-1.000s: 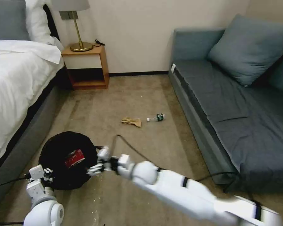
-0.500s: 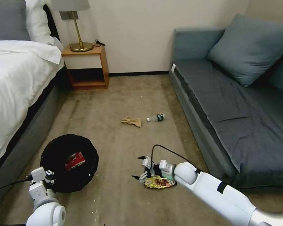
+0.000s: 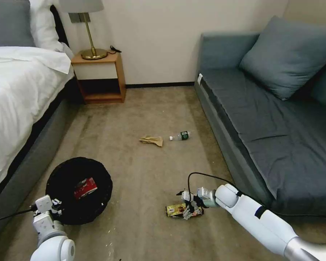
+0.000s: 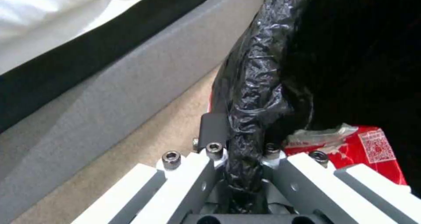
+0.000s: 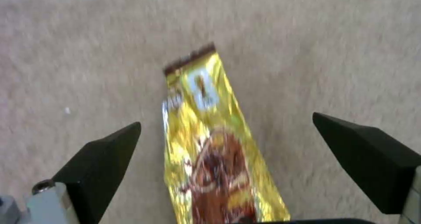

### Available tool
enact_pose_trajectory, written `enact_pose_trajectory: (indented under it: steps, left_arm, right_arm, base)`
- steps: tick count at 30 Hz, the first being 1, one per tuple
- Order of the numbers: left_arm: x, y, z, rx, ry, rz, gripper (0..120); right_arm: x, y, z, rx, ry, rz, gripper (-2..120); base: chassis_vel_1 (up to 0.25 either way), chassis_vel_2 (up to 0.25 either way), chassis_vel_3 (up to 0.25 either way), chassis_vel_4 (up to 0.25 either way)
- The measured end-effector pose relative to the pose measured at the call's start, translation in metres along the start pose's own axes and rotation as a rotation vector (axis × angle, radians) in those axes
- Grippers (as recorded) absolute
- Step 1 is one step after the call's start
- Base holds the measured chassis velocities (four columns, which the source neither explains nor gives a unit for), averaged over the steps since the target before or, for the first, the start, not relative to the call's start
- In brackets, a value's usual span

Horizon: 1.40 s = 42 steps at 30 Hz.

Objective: Pick up the trash bin, then pick up the garbage on the floor and place it into the trash bin.

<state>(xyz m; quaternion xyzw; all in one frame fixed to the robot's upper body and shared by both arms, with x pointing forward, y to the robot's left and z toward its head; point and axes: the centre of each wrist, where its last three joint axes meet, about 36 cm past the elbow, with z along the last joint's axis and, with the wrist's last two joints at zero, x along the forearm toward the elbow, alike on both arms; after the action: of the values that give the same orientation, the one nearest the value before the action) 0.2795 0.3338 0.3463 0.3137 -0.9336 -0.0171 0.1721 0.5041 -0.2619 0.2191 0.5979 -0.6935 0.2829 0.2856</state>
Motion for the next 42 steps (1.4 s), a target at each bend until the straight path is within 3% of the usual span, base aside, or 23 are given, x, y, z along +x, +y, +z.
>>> enact_pose_trajectory:
  steps: [7, 15, 24, 26, 32, 33, 35, 42]
  left_arm:
    - [0.001, -0.002, -0.009, 0.001, -0.014, 0.011, 1]
    - [0.001, -0.002, -0.008, 0.003, -0.008, 0.008, 1]
    - [-0.002, -0.002, -0.006, 0.008, -0.004, 0.003, 1]
    - [-0.003, -0.002, -0.006, 0.01, -0.004, 0.002, 1]
    - [-0.003, -0.006, -0.004, 0.02, 0.002, 0.001, 1]
    - [-0.003, -0.006, -0.004, 0.023, 0.004, 0.001, 1]
    - [-0.003, -0.006, -0.004, 0.023, 0.003, 0.001, 1]
    - [-0.005, -0.004, -0.005, 0.021, -0.001, -0.004, 1]
  right_arm:
    - [-0.005, -0.008, 0.01, -0.013, 0.021, -0.012, 100]
    - [-0.012, -0.013, 0.012, -0.011, 0.033, -0.018, 98]
    - [-0.014, -0.018, 0.021, -0.022, 0.04, -0.088, 73]
    - [-0.014, -0.019, 0.021, -0.021, 0.042, -0.09, 61]
    - [-0.016, -0.021, 0.023, -0.015, 0.044, -0.091, 42]
    - [-0.017, -0.021, 0.024, -0.014, 0.046, -0.098, 32]
    - [-0.017, -0.021, 0.025, -0.014, 0.046, -0.101, 29]
    - [-0.015, -0.024, 0.024, -0.014, 0.038, -0.106, 1]
  base:
    - [0.0, 0.0, 0.0, 0.0]
    - [0.0, 0.0, 0.0, 0.0]
    - [0.0, 0.0, 0.0, 0.0]
    - [0.0, 0.0, 0.0, 0.0]
    - [0.0, 0.0, 0.0, 0.0]
    - [0.0, 0.0, 0.0, 0.0]
    - [0.0, 0.0, 0.0, 0.0]
    - [0.0, 0.0, 0.0, 0.0]
